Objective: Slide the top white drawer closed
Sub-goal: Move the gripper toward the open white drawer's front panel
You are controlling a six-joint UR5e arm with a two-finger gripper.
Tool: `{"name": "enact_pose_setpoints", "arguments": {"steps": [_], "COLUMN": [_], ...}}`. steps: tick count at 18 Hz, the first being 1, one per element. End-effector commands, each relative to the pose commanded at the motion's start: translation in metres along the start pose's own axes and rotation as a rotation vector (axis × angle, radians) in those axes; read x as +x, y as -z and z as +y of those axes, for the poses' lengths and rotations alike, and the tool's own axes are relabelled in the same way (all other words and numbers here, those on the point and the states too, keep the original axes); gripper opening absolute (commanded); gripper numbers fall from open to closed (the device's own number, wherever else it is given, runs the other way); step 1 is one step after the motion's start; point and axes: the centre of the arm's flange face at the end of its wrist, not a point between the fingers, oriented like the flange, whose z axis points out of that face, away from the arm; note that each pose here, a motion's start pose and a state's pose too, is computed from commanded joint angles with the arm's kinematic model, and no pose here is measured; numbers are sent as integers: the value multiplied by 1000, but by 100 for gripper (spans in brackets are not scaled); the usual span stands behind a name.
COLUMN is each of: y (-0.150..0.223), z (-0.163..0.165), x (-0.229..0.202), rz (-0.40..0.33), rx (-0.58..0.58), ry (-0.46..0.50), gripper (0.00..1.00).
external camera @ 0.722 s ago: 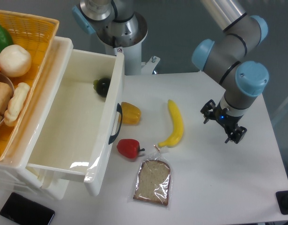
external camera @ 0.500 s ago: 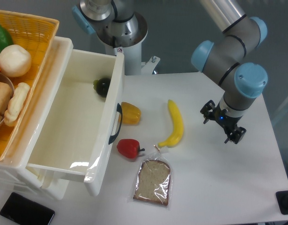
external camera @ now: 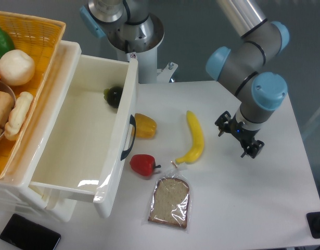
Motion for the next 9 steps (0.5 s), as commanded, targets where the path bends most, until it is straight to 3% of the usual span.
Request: {"name": "enact_pose_setpoints", "arguments": {"steps": [4,5,9], "y": [11,11,8], "z": [-2,-3,-19], "x": [6,6,15], "rz": [-10,-10,12], "rx": [34,34,26], "ry": [33,36,145], "gripper": [99,93,32]}}
